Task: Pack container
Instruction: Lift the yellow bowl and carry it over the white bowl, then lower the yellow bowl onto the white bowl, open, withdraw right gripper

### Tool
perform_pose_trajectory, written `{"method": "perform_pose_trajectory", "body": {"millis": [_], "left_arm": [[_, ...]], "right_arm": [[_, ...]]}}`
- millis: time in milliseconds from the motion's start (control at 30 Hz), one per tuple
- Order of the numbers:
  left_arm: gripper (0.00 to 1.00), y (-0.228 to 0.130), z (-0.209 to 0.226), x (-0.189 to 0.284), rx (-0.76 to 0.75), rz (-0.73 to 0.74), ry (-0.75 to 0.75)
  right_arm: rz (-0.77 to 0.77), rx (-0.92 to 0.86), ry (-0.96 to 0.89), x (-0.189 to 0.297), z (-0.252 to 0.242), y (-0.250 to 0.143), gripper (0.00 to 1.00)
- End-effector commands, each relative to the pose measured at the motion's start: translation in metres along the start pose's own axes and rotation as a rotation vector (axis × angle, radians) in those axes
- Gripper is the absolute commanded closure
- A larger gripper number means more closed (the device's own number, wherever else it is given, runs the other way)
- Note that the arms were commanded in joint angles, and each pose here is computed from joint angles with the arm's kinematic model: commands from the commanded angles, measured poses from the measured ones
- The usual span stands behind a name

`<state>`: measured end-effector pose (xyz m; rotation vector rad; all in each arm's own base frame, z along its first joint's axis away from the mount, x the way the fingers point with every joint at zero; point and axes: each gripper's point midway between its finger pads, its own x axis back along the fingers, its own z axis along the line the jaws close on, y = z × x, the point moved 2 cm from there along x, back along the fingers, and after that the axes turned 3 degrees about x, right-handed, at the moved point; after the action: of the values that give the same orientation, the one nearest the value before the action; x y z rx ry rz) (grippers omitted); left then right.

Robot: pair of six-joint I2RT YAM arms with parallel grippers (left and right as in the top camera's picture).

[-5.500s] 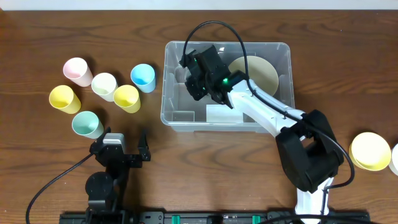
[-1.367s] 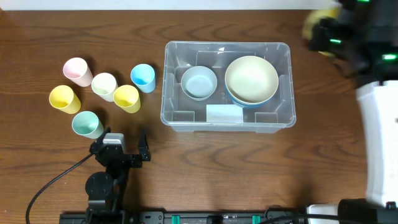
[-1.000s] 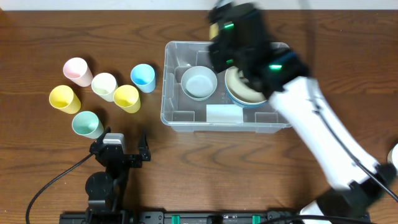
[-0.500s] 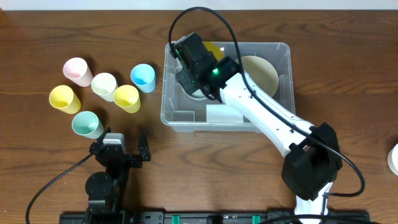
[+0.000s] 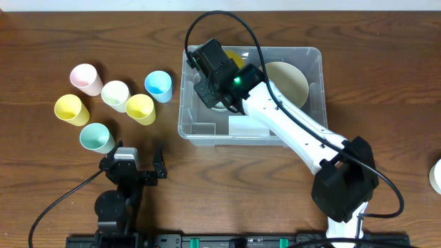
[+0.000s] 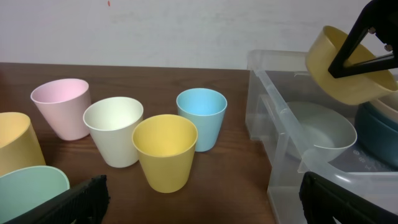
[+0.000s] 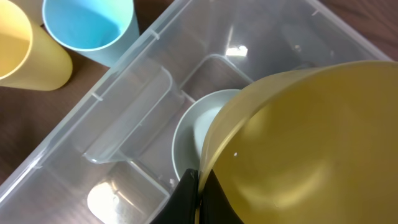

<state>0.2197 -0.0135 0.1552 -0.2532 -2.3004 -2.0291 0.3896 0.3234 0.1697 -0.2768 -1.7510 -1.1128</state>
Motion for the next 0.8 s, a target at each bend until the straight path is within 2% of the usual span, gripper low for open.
{"method": "perform_pose_trajectory", "body": {"millis": [0, 433, 500, 533, 600, 767], "left_arm": [[0.02, -0.014, 0.003, -0.003, -0.007, 0.032, 0.012], [0.02, -0.014, 0.003, -0.003, -0.007, 0.032, 0.012], [0.02, -0.014, 0.003, -0.003, -0.007, 0.032, 0.012], [0.02, -0.014, 0.003, -0.003, -0.007, 0.032, 0.012], [0.02, -0.014, 0.003, -0.003, -0.007, 0.032, 0.012], [0.02, -0.014, 0.003, -0.003, -0.007, 0.032, 0.012]], "right_arm": [[0.030, 0.005, 0.039, -0.012, 0.010, -0.007, 0.99], [0.073, 0.008, 0.042, -0.028, 0.012, -0.018, 0.96], [0.076, 0.009, 0.042, -0.029, 0.012, -0.018, 0.83], [0.077, 0.009, 0.042, -0.029, 0.012, -0.018, 0.70], [0.081, 0.009, 0.042, -0.031, 0.012, -0.020, 0.58], [0.071, 0.009, 0.038, -0.031, 0.012, -0.017, 0.57]]}}
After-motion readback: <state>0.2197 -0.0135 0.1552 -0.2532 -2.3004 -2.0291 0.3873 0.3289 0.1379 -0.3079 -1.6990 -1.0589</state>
